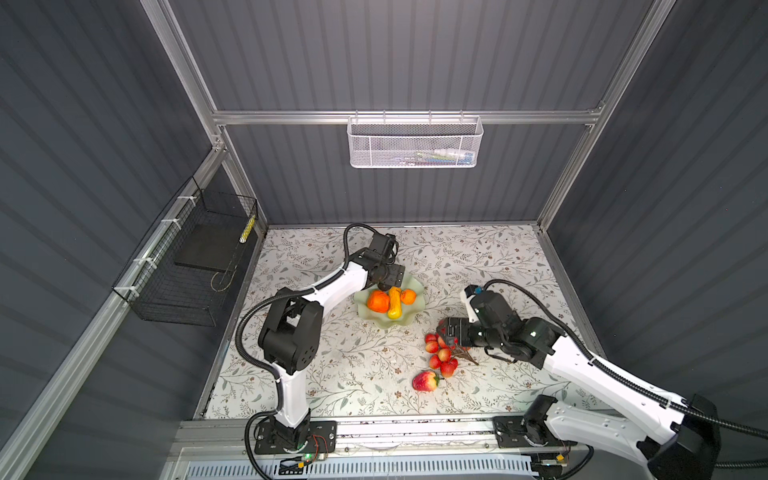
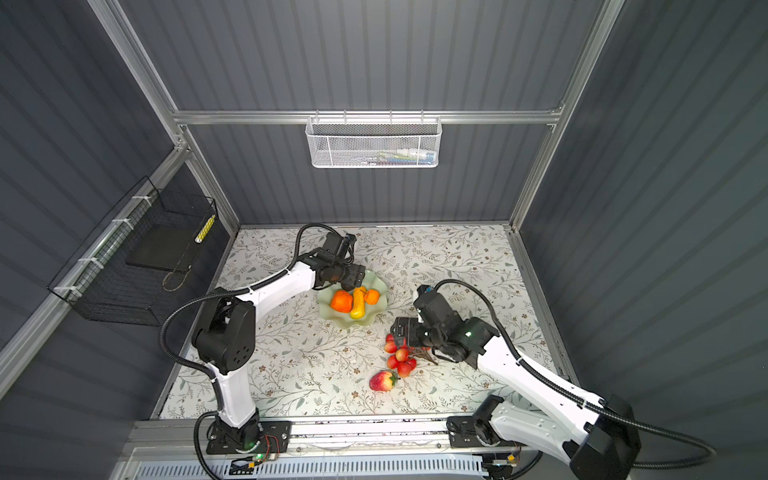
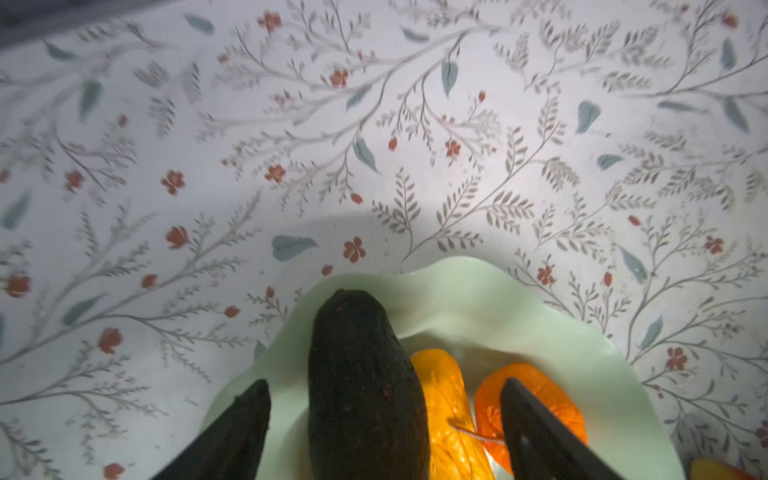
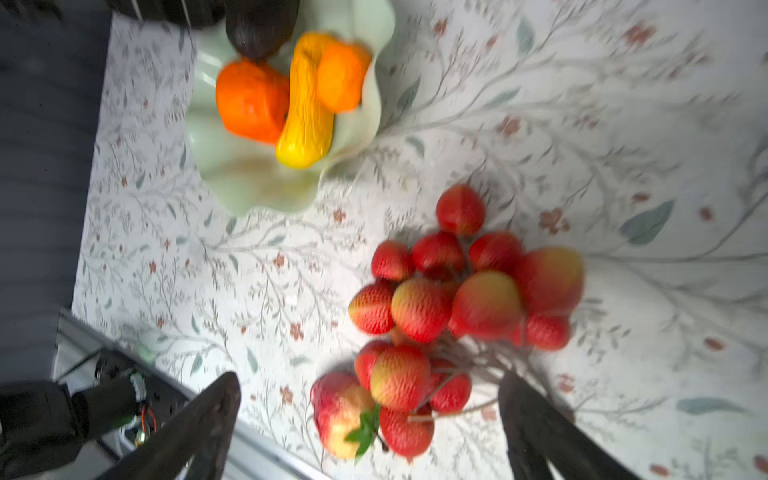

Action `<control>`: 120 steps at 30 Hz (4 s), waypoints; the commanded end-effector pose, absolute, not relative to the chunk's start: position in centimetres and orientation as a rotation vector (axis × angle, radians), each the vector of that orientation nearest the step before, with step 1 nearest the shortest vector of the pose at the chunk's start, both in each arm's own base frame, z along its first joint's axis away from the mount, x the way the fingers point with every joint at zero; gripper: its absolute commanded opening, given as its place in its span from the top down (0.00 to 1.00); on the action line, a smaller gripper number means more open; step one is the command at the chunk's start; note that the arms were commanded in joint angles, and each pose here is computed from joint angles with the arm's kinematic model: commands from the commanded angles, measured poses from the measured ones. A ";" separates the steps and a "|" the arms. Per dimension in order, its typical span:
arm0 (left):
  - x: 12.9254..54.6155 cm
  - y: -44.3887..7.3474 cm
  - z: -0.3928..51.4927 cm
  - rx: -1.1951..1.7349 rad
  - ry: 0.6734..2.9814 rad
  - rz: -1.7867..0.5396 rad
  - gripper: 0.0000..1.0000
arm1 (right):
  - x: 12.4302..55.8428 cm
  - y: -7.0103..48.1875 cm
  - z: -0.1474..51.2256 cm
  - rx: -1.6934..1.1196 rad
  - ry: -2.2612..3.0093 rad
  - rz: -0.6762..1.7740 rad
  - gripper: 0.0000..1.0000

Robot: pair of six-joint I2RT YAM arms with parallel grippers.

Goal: Place and organize the fake fruits in the fruit bowl
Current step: 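Place the avocado in the bowl with left gripper while right reaches for apple, then grasp the red-green apple with the right gripper and place it in the bowl, then grasp the strawberry bunch by its stem with the right gripper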

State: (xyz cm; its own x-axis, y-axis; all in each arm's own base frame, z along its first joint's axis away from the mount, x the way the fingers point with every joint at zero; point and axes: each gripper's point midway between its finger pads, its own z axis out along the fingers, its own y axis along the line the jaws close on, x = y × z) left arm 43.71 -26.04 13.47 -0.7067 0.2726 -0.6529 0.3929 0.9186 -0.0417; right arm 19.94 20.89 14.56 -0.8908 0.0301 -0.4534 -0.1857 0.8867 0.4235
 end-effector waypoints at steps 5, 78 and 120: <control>43.3 -21.0 24.4 0.192 2.073 -0.163 0.00 | 12.0 21.8 8.8 -0.170 2.874 0.587 0.05; 30.1 -7.1 26.3 -0.210 1.952 -0.017 0.00 | 35.8 31.7 11.6 -0.445 2.576 0.334 0.23; 30.2 -7.0 26.1 -0.219 1.955 -0.009 0.00 | 16.9 17.3 2.3 -0.081 2.816 0.259 0.42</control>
State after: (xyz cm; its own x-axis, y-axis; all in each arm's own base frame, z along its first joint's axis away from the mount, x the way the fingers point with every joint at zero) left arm 30.35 -7.67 24.98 -0.3956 -0.1353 -0.9084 -0.1222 0.9880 -0.0939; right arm 16.05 16.30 2.29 -0.9509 -0.0177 -0.3090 -0.0669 0.9865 0.1494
